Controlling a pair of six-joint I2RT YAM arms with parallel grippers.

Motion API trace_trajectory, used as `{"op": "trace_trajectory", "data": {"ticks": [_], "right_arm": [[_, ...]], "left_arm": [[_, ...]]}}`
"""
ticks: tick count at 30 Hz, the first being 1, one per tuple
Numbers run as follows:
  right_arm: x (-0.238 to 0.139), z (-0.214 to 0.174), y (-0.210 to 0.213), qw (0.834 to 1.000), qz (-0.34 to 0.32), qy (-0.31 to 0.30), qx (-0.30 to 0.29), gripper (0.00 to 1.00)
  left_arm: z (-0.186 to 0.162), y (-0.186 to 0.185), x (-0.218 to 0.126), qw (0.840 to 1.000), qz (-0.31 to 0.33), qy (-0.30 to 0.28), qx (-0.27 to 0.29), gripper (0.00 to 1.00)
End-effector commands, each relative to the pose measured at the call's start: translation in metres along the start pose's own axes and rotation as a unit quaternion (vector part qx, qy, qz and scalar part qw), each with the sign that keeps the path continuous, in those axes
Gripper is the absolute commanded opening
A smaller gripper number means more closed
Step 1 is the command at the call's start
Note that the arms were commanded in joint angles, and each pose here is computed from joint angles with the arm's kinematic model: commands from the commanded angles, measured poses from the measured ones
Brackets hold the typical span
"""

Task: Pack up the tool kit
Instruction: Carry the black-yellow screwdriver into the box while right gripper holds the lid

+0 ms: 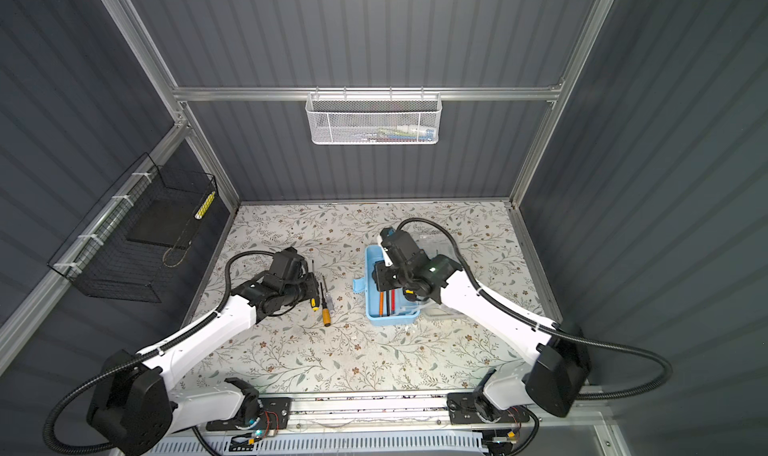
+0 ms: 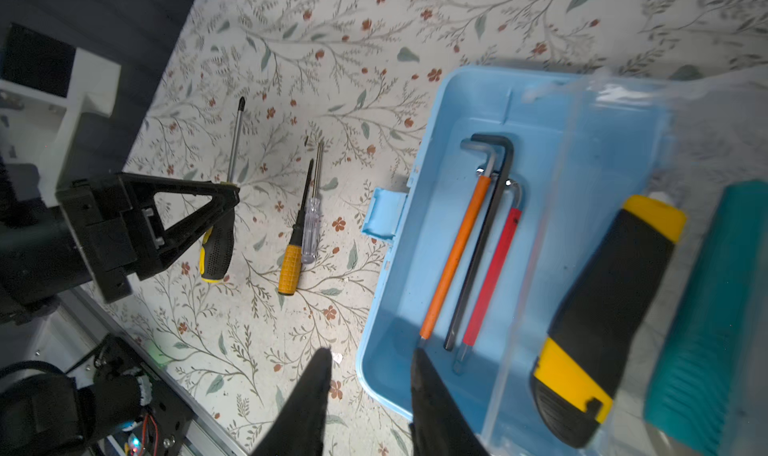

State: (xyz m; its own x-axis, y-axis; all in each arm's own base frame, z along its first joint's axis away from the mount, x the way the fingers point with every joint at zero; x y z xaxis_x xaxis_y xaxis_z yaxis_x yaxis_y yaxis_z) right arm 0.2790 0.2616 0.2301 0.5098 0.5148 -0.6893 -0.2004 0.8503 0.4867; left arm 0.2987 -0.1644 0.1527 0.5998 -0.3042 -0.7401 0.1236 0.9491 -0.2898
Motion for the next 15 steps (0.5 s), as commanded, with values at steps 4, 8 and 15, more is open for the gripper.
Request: {"op": "trace_trajectory", "data": {"ticks": [4,8,15], "right_arm": [[-0.055,0.024,-0.034,0.995,0.004,-0.079,0.062,0.34],[-0.081,0.027,-0.055,0.992,-0.021,-0.105,0.068,0.34],[-0.101,0.025,-0.067,0.988,-0.03,-0.129,0.078,0.34]], "left_arm": [[0.044,-0.083,-0.028,0.99,-0.13,-0.054,-0.023,0.0],[0.059,-0.14,-0.034,0.979,-0.189,-0.077,-0.009,0.0],[0.064,-0.231,-0.02,0.96,-0.27,-0.067,0.029,0.0]]}}
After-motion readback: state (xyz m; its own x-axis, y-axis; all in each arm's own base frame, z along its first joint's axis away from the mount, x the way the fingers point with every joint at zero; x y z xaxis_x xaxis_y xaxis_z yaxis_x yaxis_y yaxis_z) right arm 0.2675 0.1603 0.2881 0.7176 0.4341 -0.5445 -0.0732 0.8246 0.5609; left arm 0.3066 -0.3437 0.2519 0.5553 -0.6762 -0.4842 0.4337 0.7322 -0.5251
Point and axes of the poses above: each gripper's point midway between its finger pads, its own x axis out along the fingers, its own y axis along the line the jaws close on, z = x × y, the point moved 1 cm from there along -x, back along the fingers, and after that the axes turned 12 degrees about x, right-handed, at the moved point
